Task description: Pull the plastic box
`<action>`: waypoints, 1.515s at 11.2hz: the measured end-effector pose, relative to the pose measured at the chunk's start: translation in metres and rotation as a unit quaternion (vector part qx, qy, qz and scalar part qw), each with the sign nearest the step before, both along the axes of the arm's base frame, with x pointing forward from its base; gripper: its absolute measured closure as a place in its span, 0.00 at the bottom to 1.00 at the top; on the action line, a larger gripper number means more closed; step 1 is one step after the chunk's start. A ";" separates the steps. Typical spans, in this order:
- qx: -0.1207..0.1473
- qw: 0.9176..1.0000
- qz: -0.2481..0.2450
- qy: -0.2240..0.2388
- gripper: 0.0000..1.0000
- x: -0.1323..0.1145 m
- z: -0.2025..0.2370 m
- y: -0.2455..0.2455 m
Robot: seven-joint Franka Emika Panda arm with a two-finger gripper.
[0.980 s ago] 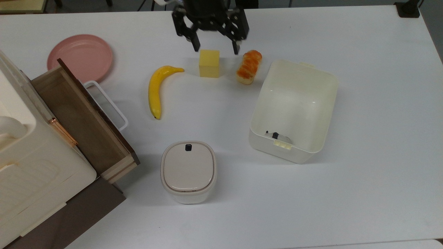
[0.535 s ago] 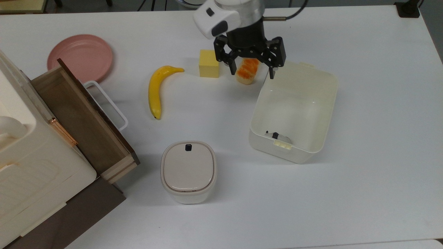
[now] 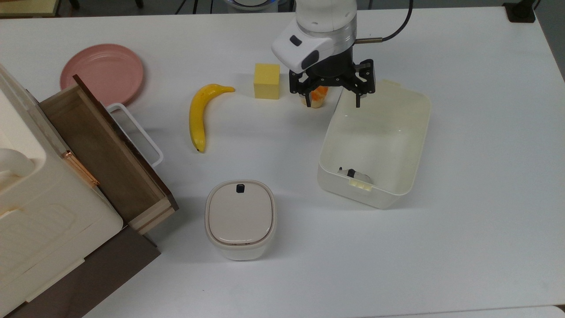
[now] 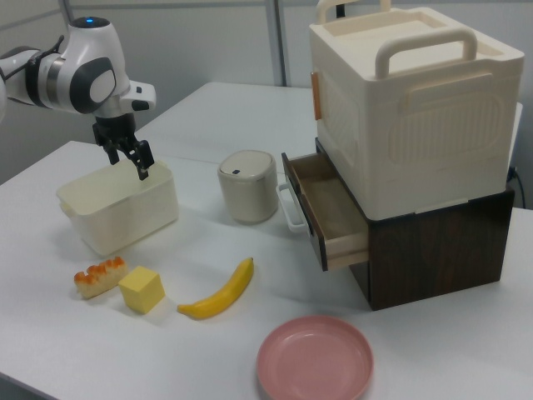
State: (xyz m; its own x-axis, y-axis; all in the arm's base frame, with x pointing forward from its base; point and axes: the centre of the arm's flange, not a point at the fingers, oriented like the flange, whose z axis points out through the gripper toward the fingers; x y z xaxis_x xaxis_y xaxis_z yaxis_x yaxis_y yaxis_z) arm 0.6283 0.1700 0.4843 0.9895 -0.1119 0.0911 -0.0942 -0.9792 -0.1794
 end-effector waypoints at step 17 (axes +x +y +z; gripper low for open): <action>-0.129 0.833 0.537 -0.026 0.00 -0.007 -0.061 0.063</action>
